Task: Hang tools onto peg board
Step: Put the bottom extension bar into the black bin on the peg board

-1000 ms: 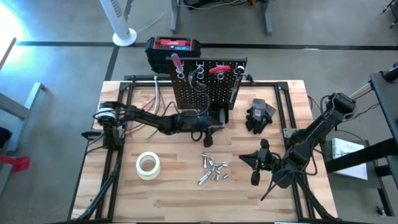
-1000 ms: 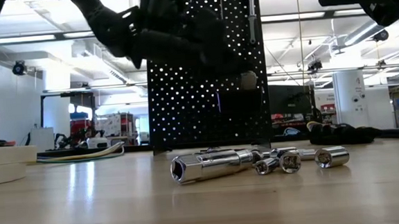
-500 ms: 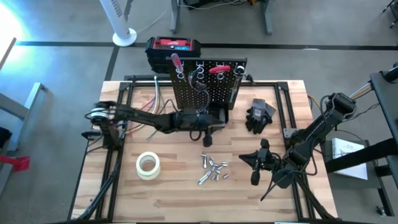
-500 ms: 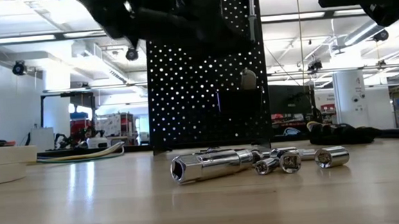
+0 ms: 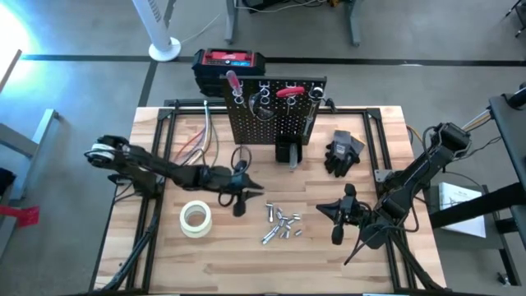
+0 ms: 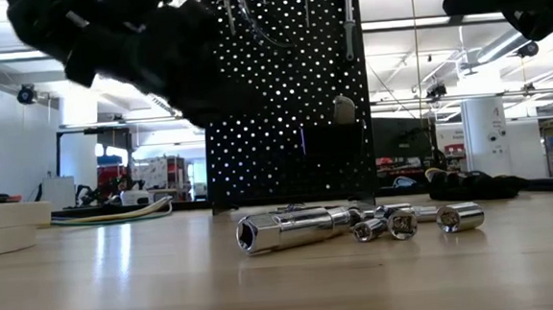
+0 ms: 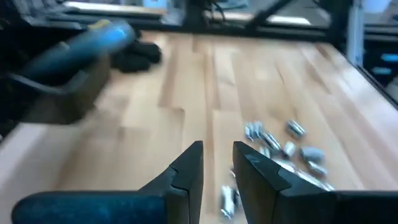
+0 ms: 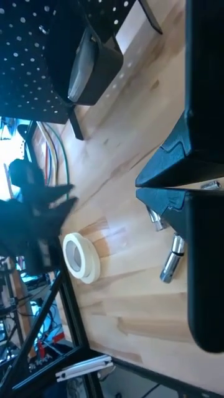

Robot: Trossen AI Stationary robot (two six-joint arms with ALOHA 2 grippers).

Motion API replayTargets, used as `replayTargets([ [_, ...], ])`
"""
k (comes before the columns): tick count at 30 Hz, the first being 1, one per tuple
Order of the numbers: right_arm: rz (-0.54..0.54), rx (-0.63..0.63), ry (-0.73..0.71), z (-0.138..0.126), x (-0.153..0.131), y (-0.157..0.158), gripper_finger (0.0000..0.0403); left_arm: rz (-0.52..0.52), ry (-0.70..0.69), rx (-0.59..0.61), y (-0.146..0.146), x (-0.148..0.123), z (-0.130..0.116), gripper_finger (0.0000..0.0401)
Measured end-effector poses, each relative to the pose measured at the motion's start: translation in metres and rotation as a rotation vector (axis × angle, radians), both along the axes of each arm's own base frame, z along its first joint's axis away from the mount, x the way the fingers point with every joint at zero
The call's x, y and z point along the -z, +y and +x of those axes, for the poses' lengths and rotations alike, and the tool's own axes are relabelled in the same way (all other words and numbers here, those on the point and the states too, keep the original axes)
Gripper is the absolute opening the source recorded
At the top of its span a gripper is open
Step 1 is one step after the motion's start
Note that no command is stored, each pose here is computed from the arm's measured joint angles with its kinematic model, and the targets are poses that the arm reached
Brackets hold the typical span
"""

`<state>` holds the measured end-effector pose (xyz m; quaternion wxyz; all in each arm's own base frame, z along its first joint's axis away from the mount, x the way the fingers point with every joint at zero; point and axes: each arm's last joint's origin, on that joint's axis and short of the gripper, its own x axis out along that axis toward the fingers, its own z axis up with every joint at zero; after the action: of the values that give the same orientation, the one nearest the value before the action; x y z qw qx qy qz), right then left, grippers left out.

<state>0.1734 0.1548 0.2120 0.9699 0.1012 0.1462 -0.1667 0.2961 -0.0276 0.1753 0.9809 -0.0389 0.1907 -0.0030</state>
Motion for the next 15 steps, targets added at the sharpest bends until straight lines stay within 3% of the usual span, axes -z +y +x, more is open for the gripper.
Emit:
replayTargets([
  [4, 0.016, 0.003, -0.006, 0.000, 0.000, 0.000, 0.0002, -0.019, 0.036, 0.076, -0.009, 0.012, -0.004, 0.0080],
  [10, 0.056, -0.017, 0.004, 0.000, 0.000, 0.001, 0.0002, -0.045, 0.021, 0.207, -0.027, 0.009, 0.002, 0.0116],
  [15, 0.121, -0.008, -0.004, 0.000, 0.001, 0.002, 0.0002, -0.235, 0.054, 0.150, -0.043, 0.011, 0.019, 0.0154],
])
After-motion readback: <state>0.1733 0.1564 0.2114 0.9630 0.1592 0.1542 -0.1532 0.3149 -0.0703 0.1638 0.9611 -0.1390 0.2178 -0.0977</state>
